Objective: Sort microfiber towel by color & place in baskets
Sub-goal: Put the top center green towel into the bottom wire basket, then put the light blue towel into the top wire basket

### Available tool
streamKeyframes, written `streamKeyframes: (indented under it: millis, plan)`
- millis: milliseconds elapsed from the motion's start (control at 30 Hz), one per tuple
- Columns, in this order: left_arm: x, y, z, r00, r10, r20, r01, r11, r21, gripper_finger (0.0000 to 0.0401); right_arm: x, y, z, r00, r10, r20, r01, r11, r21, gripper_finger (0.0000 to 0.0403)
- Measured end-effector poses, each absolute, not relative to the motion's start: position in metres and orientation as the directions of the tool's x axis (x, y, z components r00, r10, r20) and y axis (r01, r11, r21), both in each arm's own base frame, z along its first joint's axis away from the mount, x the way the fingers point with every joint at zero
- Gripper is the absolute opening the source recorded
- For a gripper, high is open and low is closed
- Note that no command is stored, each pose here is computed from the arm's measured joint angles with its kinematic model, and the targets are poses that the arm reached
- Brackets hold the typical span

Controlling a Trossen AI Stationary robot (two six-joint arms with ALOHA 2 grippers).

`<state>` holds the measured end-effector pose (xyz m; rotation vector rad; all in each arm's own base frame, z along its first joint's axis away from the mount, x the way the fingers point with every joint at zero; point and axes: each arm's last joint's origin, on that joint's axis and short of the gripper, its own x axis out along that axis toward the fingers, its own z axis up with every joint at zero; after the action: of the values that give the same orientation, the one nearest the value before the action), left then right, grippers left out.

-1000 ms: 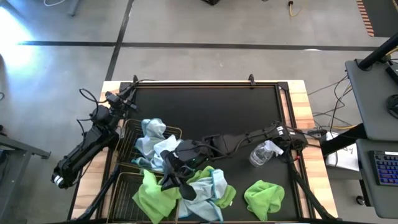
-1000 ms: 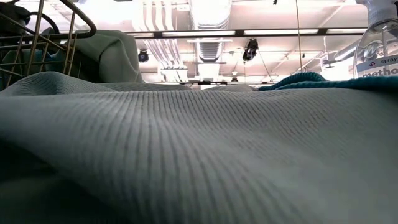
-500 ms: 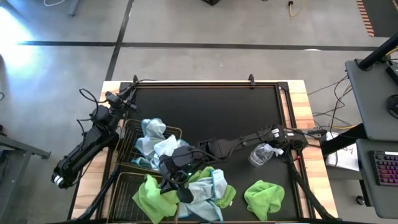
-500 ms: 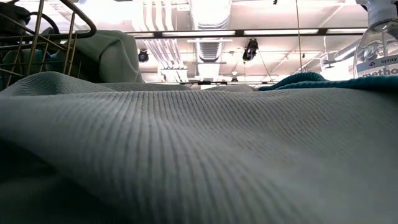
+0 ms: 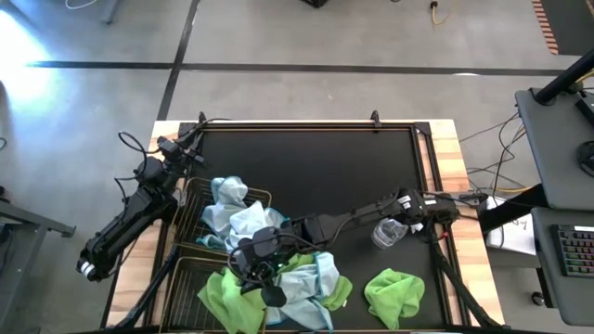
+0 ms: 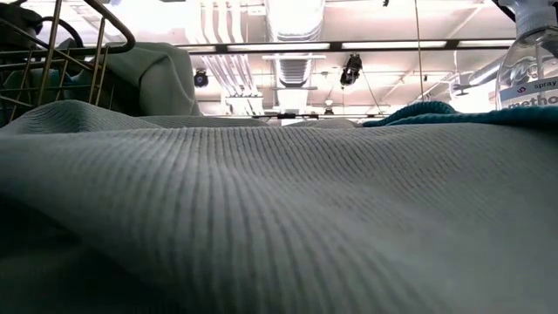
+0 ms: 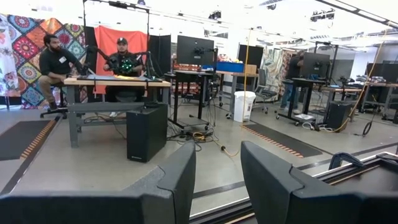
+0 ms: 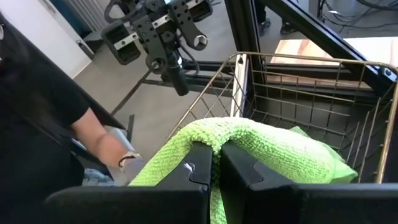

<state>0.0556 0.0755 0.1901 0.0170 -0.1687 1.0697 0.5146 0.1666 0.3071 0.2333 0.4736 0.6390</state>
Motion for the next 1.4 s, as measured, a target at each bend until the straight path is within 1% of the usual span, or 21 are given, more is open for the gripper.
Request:
streamKeyframes:
  millis: [133, 233, 333, 567, 667, 733, 833, 933, 1033, 1133, 1200, 1267, 1400]
  plan:
    - [0.056, 0.075, 0.190, 0.469, 0.871, 0.146, -0.874, 0.482, -0.068, 0.0113, 0.515, 0.167, 0.308, 0.709, 0.613, -0.349, -0.503, 0.786, 0.359, 0.0013]
    - [0.056, 0.075, 0.190, 0.469, 0.871, 0.146, -0.874, 0.482, -0.068, 0.0113, 0.515, 0.167, 0.307, 0.707, 0.613, -0.353, -0.502, 0.787, 0.360, 0.0031]
    - [0.056, 0.075, 0.190, 0.469, 0.871, 0.146, -0.874, 0.482, -0.068, 0.0113, 0.515, 0.167, 0.307, 0.707, 0.614, -0.352, -0.503, 0.786, 0.360, 0.0061]
    - [0.056, 0.075, 0.190, 0.469, 0.871, 0.146, -0.874, 0.482, -0.068, 0.0113, 0.512, 0.174, 0.307, 0.698, 0.623, -0.352, -0.514, 0.779, 0.359, 0.0146]
    - [0.056, 0.075, 0.190, 0.469, 0.871, 0.146, -0.874, 0.482, -0.068, 0.0113, 0.511, 0.176, 0.306, 0.691, 0.626, -0.362, -0.515, 0.777, 0.363, 0.0173]
    - [0.056, 0.075, 0.190, 0.469, 0.871, 0.146, -0.874, 0.482, -0.068, 0.0113, 0.509, 0.177, 0.304, 0.677, 0.628, -0.385, -0.509, 0.777, 0.371, 0.0184]
    - [0.056, 0.075, 0.190, 0.469, 0.871, 0.146, -0.874, 0.482, -0.068, 0.0113, 0.506, 0.178, 0.298, 0.645, 0.622, -0.444, -0.472, 0.781, 0.409, 0.0188]
    - [0.056, 0.075, 0.190, 0.469, 0.871, 0.146, -0.874, 0.482, -0.068, 0.0113, 0.498, 0.176, 0.290, 0.582, 0.603, -0.546, -0.373, 0.794, 0.479, 0.0185]
    - [0.056, 0.075, 0.190, 0.469, 0.871, 0.146, -0.873, 0.482, -0.068, 0.0113, 0.485, 0.172, 0.282, 0.479, 0.569, -0.669, -0.281, 0.821, 0.497, 0.0177]
    - [0.056, 0.075, 0.190, 0.469, 0.871, 0.146, -0.873, 0.482, -0.068, 0.0113, 0.470, 0.168, 0.272, 0.345, 0.525, -0.778, -0.159, 0.849, 0.503, 0.0170]
    - [0.056, 0.075, 0.190, 0.469, 0.871, 0.146, -0.874, 0.482, -0.068, 0.0113, 0.460, 0.167, 0.267, 0.258, 0.488, -0.834, -0.078, 0.871, 0.485, 0.0165]
    - [0.056, 0.075, 0.190, 0.469, 0.871, 0.146, -0.873, 0.482, -0.068, 0.0113, 0.452, 0.168, 0.263, 0.193, 0.441, -0.877, -0.035, 0.896, 0.443, 0.0160]
    - [0.056, 0.075, 0.190, 0.469, 0.871, 0.146, -0.874, 0.482, -0.068, 0.0113, 0.441, 0.167, 0.259, 0.125, 0.322, -0.938, 0.048, 0.943, 0.330, 0.0153]
